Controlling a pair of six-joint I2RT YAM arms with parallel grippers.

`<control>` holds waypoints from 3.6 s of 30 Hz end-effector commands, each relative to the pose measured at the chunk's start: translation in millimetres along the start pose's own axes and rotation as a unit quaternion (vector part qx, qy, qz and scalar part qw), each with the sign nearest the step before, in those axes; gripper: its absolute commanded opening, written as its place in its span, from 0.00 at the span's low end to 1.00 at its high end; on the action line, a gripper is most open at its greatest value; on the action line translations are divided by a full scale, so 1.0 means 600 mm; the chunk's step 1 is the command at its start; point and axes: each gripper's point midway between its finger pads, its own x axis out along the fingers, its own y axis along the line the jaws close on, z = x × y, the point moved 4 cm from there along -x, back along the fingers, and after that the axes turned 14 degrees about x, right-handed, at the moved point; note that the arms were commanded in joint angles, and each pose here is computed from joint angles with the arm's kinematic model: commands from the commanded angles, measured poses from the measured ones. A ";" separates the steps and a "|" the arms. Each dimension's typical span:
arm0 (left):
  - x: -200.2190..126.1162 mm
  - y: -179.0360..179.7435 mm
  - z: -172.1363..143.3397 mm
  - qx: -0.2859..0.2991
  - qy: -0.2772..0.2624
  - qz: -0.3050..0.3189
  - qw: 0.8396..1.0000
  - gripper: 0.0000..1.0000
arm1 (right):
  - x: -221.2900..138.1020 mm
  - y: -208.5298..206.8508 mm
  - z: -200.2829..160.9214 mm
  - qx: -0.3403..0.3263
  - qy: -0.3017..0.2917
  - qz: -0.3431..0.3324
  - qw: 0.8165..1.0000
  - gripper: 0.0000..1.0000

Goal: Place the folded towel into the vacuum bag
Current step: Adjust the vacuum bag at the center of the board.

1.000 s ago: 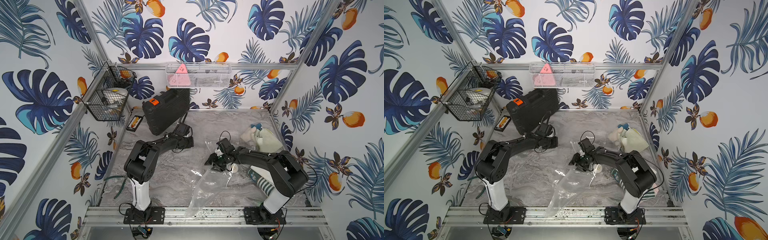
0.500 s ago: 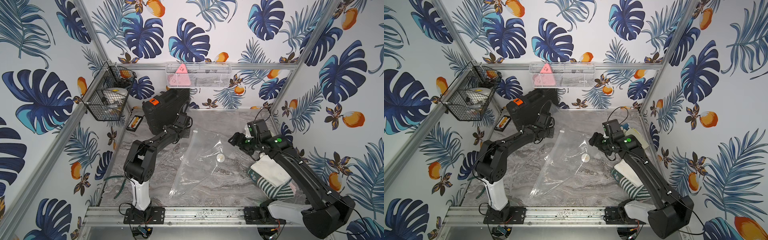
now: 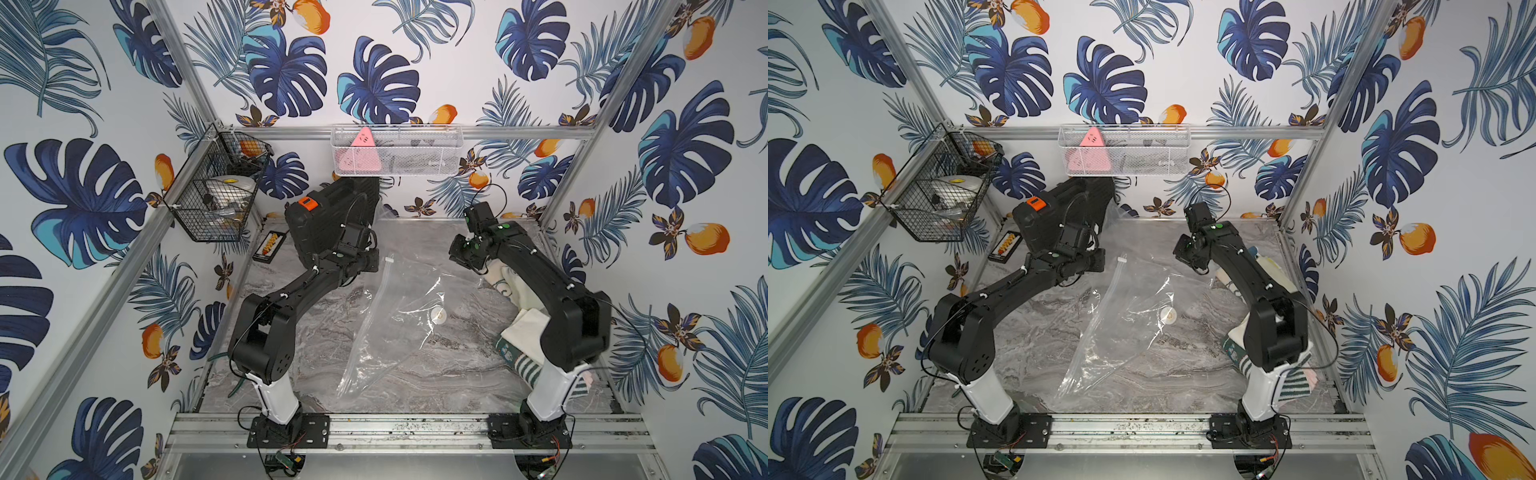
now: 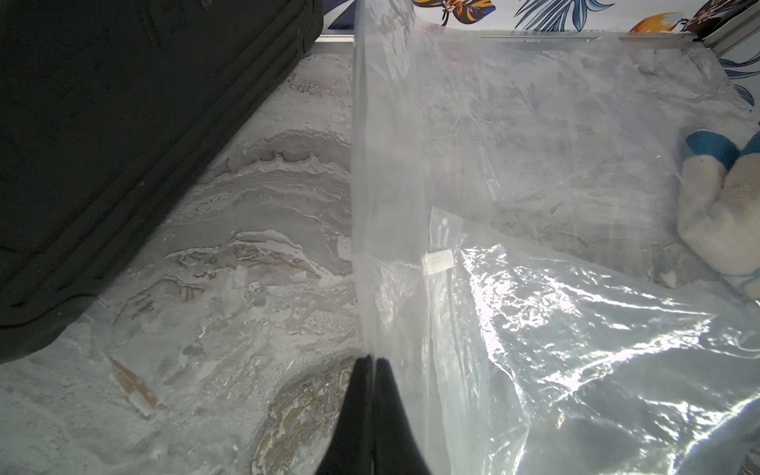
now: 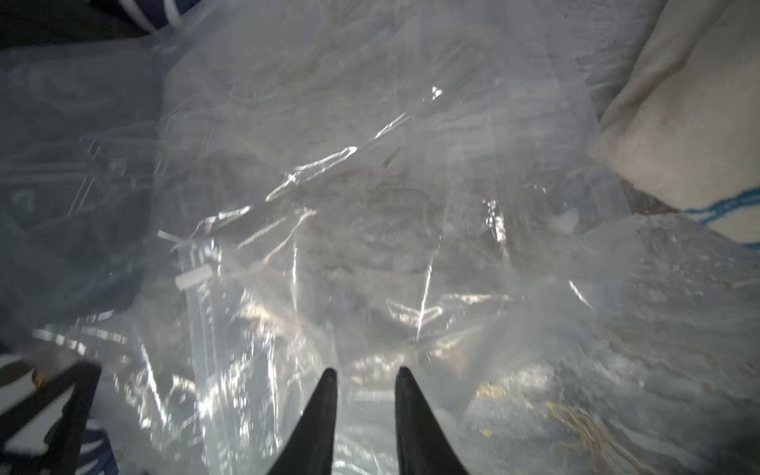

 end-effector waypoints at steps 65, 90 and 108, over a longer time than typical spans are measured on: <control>-0.096 0.064 -0.043 -0.091 0.057 0.048 0.993 0.61 | 0.197 -0.170 0.052 0.028 0.025 -0.121 0.992 0.22; 0.006 -0.039 -0.281 -0.103 0.232 -0.090 0.963 0.36 | 0.228 -0.220 0.031 0.079 0.072 -0.112 0.988 0.21; -0.196 -0.305 -0.203 0.355 0.054 -0.283 0.889 0.03 | 0.228 -0.232 0.041 0.185 0.101 -0.058 0.976 0.18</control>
